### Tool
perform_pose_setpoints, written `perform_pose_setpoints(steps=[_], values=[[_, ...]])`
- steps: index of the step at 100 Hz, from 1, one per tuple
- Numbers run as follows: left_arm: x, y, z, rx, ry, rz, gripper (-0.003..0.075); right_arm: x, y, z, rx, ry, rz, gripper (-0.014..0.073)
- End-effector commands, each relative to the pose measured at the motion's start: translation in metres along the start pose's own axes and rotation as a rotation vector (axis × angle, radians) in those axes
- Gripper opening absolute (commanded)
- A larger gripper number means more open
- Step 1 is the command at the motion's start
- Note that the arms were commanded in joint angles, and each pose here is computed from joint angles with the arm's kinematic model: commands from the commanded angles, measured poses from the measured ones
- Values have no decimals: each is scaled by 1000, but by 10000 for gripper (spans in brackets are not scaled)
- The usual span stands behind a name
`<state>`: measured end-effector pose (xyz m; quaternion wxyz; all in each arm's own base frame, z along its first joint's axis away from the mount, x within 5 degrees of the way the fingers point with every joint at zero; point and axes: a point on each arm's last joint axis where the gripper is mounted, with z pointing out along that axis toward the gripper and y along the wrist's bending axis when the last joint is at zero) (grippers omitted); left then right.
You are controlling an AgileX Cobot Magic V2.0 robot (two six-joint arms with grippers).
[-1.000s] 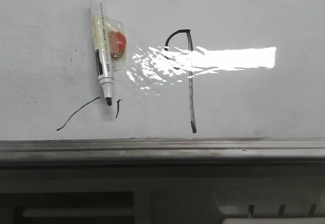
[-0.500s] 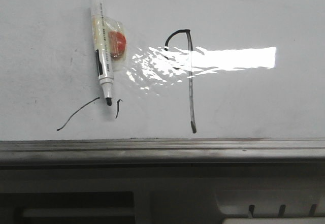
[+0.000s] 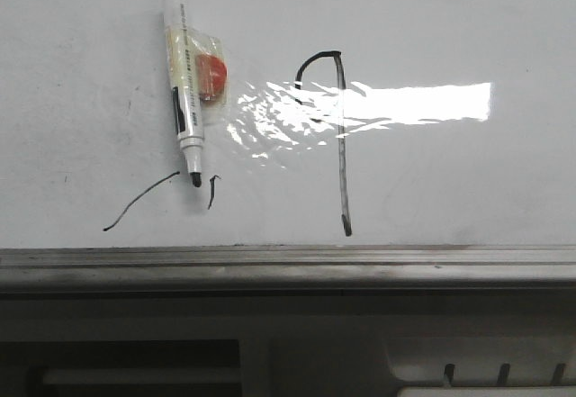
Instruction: Write number 9 on whiteboard
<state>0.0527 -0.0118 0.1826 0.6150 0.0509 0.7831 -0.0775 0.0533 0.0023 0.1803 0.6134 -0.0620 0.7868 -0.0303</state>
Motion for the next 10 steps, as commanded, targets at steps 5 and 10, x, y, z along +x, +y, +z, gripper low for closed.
perform_pose_setpoints(steps=[5, 10], values=[[5, 1, 2, -5, -55, -15, -20, 7, 0, 2, 10, -2, -6, -41], [5, 1, 2, -5, -55, -15, -20, 7, 0, 2, 10, -2, -6, -41]])
